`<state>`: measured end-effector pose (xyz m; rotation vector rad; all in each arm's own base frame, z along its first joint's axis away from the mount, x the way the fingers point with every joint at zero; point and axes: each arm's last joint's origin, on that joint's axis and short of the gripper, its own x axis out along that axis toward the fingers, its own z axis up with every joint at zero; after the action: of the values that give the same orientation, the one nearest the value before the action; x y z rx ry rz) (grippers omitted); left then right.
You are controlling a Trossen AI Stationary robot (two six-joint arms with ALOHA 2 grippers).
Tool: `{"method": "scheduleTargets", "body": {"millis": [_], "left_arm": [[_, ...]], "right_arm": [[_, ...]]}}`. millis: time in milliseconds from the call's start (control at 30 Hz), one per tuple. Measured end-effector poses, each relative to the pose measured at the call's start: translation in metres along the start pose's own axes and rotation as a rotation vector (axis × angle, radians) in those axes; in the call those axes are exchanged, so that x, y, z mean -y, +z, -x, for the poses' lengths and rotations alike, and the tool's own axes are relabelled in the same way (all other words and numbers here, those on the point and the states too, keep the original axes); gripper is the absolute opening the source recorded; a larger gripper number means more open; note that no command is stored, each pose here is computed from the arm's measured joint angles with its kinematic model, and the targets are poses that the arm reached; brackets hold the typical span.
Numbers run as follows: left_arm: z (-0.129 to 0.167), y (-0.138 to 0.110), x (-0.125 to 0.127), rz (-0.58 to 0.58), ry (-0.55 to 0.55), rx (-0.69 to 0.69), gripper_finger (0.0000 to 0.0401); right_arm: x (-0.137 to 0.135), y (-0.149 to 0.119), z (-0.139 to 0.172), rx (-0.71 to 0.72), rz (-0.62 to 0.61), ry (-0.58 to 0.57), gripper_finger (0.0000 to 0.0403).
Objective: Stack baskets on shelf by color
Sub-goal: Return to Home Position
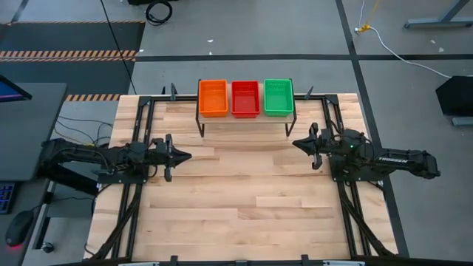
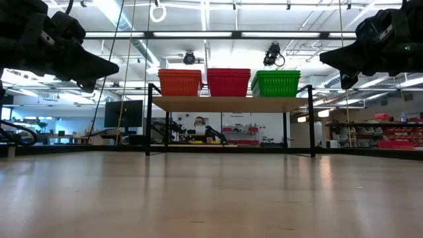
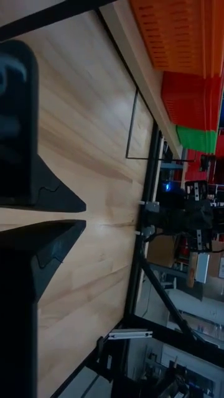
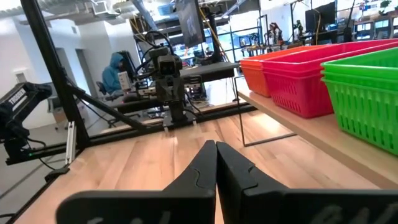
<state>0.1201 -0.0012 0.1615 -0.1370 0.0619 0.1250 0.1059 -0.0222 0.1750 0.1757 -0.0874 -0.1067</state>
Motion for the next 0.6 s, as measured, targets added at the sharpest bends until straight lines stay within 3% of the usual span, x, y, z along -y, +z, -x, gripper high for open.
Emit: {"method": "scheduleTargets", "body": {"millis": [333,600], "left_arm": [[0.0000,0.0000,0.0000,0.000,0.000,0.000,0.0023],[0.0000,0.0000,0.0000,0.000,0.000,0.000,0.0034]], "right_arm": [[0.0000,0.0000,0.0000,0.000,0.000,0.000,0.0005],[0.0000,0.0000,0.0000,0.000,0.000,0.000,0.0005]]}}
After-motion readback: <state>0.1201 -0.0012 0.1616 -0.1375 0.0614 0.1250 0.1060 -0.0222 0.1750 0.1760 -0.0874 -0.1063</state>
